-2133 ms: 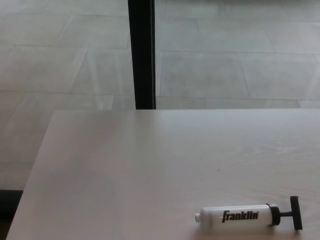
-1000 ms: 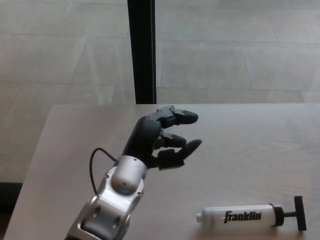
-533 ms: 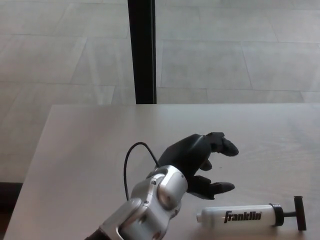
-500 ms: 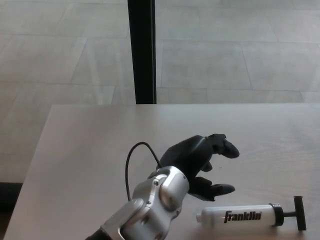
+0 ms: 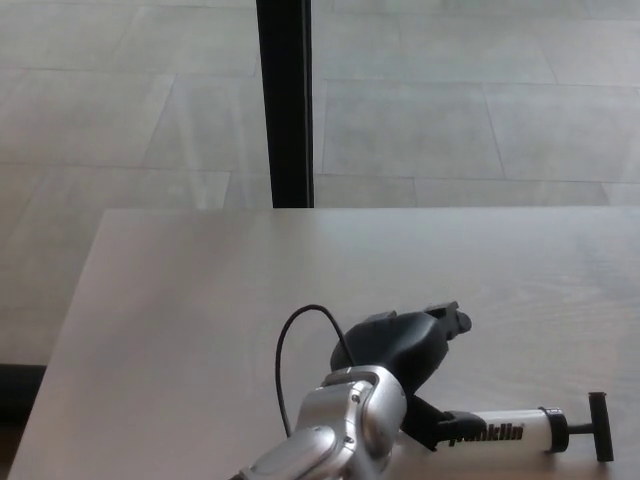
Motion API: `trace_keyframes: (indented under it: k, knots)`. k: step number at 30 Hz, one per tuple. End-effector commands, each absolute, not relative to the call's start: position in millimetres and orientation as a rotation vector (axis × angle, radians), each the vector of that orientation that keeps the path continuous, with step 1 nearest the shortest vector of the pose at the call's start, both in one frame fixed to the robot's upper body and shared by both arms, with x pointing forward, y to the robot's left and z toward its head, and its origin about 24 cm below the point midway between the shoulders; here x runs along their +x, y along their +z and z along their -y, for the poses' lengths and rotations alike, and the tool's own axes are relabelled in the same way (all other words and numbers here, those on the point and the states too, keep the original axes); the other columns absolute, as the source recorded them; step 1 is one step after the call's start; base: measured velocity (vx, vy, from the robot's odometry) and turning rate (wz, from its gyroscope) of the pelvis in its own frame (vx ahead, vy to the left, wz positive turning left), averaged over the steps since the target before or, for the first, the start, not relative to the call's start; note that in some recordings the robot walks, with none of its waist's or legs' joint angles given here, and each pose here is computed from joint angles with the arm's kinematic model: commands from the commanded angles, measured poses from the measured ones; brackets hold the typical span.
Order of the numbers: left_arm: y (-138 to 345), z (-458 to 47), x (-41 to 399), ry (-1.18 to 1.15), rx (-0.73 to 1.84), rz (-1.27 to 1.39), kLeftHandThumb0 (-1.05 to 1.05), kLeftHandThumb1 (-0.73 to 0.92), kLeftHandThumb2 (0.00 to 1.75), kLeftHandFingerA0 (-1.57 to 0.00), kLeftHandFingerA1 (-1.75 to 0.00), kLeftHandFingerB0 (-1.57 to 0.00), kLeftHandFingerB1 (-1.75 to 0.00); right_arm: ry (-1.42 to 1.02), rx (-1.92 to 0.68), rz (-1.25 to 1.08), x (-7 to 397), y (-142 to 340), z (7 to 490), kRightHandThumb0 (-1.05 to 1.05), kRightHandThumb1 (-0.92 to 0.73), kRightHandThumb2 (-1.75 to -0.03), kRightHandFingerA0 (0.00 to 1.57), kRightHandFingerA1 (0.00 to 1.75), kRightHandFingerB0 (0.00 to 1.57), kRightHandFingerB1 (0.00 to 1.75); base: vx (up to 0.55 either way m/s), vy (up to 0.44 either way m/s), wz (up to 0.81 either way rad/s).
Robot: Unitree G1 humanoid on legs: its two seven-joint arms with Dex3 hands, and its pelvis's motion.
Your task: The robot uses its left hand to lift the air pump kept on the middle of the desk and use the right hand to pull out the handle
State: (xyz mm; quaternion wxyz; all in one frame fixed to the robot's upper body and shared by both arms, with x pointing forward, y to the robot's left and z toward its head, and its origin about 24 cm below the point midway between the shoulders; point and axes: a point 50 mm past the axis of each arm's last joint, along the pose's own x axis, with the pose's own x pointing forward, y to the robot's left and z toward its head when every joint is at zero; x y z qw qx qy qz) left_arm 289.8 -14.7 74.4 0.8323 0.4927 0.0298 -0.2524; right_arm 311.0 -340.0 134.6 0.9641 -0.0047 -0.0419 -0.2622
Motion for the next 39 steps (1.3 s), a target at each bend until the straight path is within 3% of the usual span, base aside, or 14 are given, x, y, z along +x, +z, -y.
trace_keyframes:
  k: [1, 6, 7, 8, 11, 14, 15, 16, 18, 19, 31, 33, 37, 39]
  knots:
    - [68.0, 21.4, 282.5, -0.435, 1.141, -0.221, -0.84, 0.49, 0.9, 0.0, -0.39, -0.01, -0.35, -0.56, -0.05, 0.098, 316.2, 147.4, 345.8, -0.54, -0.59, -0.91, 0.56, 0.73, 0.36, 0.54, 0.0, 0.0, 0.0]
    - [67.3, 31.6, 277.1, -0.438, 1.104, -0.222, -0.84, 0.48, 0.88, 0.0, -0.41, -0.05, -0.38, -0.553, -0.062, 0.097, 319.7, 148.2, 344.5, -0.54, -0.57, -0.89, 0.57, 0.74, 0.36, 0.53, 0.0, 0.0, 0.0]
    - [70.7, 34.8, 277.4, -0.444, 1.098, -0.228, -0.86, 0.5, 0.91, 0.0, -0.43, -0.05, -0.35, -0.541, -0.057, 0.107, 320.8, 149.5, 342.7, -0.52, -0.7, -0.61, 0.58, 0.76, 0.42, 0.42, 0.0, 0.0, 0.0]
    - [72.1, 37.0, 276.2, -0.447, 1.072, -0.233, -0.84, 0.49, 0.91, 0.0, -0.44, -0.03, -0.36, -0.535, -0.044, 0.108, 321.2, 150.4, 341.3, -0.56, -0.56, -0.9, 0.58, 0.78, 0.36, 0.54, 0.0, 0.0, 0.0]
    - [74.1, 39.0, 274.2, -0.445, 1.041, -0.225, -0.84, 0.49, 0.91, 0.0, -0.45, 0.0, -0.37, -0.528, -0.07, 0.104, 324.8, 151.8, 339.1, -0.53, -0.7, -0.61, 0.58, 0.77, 0.42, 0.42, 0.0, 0.0, 0.0]
    - [68.2, 37.2, 270.9, -0.435, 1.132, -0.199, -0.82, 0.49, 0.91, 0.0, -0.46, 0.0, -0.37, -0.52, -0.075, 0.109, 326.2, 151.0, 337.9, -0.52, -0.71, -0.61, 0.57, 0.78, 0.43, 0.43, 0.0, 0.0, 0.0]
    - [62.9, 35.4, 270.8, -0.425, 1.168, -0.203, -0.8, 0.47, 0.9, 0.0, -0.45, -0.05, -0.37, -0.525, -0.069, 0.106, 326.3, 151.4, 338.0, -0.55, -0.56, -0.91, 0.58, 0.78, 0.37, 0.55, 0.0, 0.0, 0.0]
    - [57.9, 33.5, 269.9, -0.417, 1.205, -0.205, -0.79, 0.47, 0.89, 0.0, -0.43, -0.01, -0.34, -0.527, -0.078, 0.1, 325.9, 151.7, 338.4, -0.52, -0.71, -0.61, 0.56, 0.75, 0.42, 0.42, 0.0, 0.0, 0.0]
    - [49.6, 29.0, 268.3, -0.411, 1.26, -0.199, -0.77, 0.46, 0.88, 0.0, -0.42, -0.03, -0.31, -0.533, -0.073, 0.1, 325.3, 152.0, 338.9, -0.55, -0.57, -0.91, 0.57, 0.77, 0.37, 0.54, 0.0, 0.0, 0.0]
    - [46.4, 25.6, 268.3, -0.406, 1.299, -0.193, -0.75, 0.46, 0.88, 0.0, -0.42, 0.0, -0.3, -0.53, -0.075, 0.107, 325.6, 153.2, 338.2, -0.52, -0.71, -0.61, 0.56, 0.77, 0.42, 0.42, 0.0, 0.0, 0.0]
    - [12.2, 1.2, 264.0, -0.31, 1.608, -0.035, -0.65, 0.6, 0.59, 0.0, -0.51, -0.07, -0.32, -0.554, -0.062, 0.095, 330.7, 155.7, 340.8, -0.51, -0.55, -0.89, 0.57, 0.79, 0.39, 0.56, 0.0, 0.0, 0.0]
    - [12.0, 4.8, 262.4, -0.286, 1.611, 0.025, -0.7, 0.42, 0.86, 0.0, -0.54, -0.02, -0.43, -0.552, -0.069, 0.095, 331.9, 156.9, 339.9, -0.46, -0.69, -0.6, 0.56, 0.81, 0.46, 0.45, 0.0, 0.0, 0.0]
    - [10.8, 12.7, 259.8, -0.259, 1.562, 0.138, -0.62, 0.54, 0.88, -0.3, -0.67, -0.11, -0.47, -0.555, -0.079, 0.095, 333.1, 156.4, 339.8, -0.46, -0.55, -0.88, 0.55, 0.77, 0.42, 0.57, 0.0, 0.0, 0.0]
    - [12.6, 16.4, 260.1, -0.259, 1.501, 0.173, -0.56, 0.7, 0.6, -0.51, -0.81, -0.2, -0.38, -0.563, -0.073, 0.096, 333.4, 157.8, 339.4, -0.42, -0.69, -0.6, 0.57, 0.82, 0.49, 0.46, 0.0, 0.0, 0.0]
